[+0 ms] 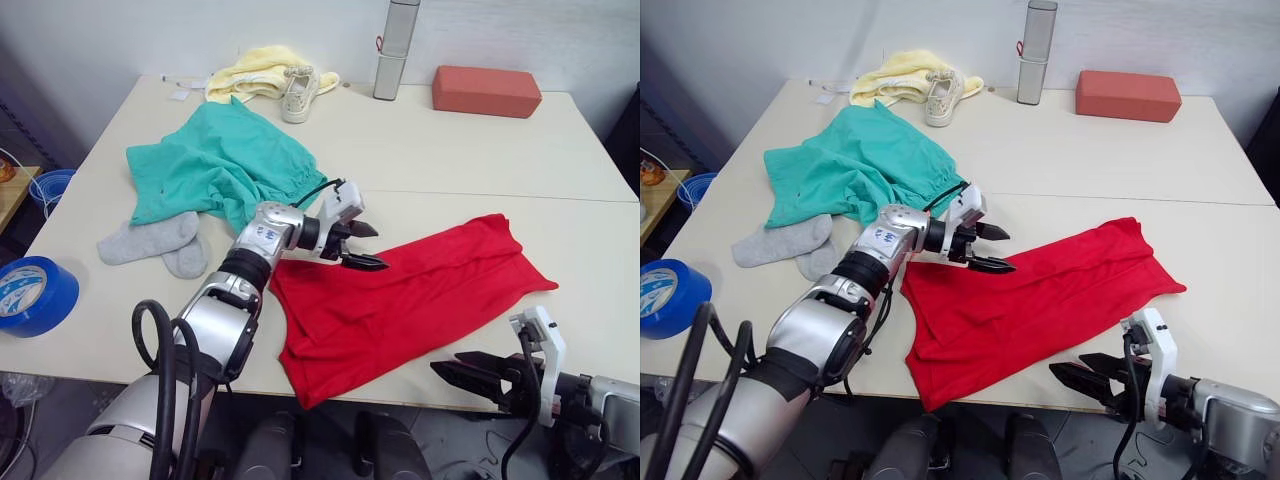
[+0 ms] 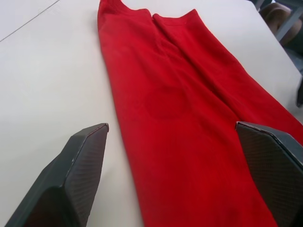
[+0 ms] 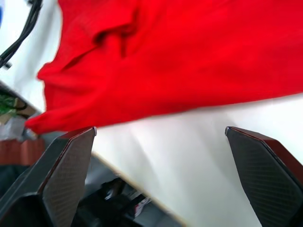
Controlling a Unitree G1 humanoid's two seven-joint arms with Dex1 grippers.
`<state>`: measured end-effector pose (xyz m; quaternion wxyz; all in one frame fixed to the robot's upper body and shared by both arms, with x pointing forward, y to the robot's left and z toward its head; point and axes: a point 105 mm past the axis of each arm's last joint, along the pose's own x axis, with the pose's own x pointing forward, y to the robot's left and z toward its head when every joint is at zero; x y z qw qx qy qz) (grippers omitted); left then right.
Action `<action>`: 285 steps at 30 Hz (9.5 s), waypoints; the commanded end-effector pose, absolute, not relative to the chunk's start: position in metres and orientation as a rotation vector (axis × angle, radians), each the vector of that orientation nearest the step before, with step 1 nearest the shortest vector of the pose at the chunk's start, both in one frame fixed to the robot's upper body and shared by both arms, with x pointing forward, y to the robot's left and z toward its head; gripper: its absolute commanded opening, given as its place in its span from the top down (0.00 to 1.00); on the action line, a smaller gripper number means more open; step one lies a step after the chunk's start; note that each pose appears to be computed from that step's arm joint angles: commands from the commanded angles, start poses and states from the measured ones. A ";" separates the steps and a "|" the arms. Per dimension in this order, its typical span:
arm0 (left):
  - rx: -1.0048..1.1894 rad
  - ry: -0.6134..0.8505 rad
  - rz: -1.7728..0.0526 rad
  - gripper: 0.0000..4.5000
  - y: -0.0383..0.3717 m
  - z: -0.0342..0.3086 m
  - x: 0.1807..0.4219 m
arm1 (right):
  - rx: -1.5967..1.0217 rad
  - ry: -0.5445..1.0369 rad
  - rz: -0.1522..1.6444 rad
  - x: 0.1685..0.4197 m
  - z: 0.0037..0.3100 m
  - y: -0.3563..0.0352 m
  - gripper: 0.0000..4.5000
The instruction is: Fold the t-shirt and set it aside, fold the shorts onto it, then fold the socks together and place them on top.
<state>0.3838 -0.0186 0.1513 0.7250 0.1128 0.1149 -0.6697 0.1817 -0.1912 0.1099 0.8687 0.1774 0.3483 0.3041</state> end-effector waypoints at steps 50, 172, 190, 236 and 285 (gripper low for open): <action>0.189 0.587 -1.368 1.00 0.098 0.104 0.316 | 0.027 0.381 0.187 0.359 0.153 -0.309 1.00; -0.199 0.319 -0.615 1.00 0.053 0.124 0.363 | 0.027 0.728 0.566 0.265 0.115 -0.249 0.99; 0.018 0.224 -0.874 0.25 0.092 0.141 0.337 | 0.103 0.531 0.812 0.249 0.144 -0.233 0.38; 0.984 -0.472 -1.767 0.00 0.039 0.071 0.257 | -1.040 -0.340 1.456 0.222 0.073 -0.190 0.00; 0.613 -0.203 -1.793 1.00 0.089 0.088 0.184 | -0.659 -0.096 1.686 0.152 0.093 -0.168 1.00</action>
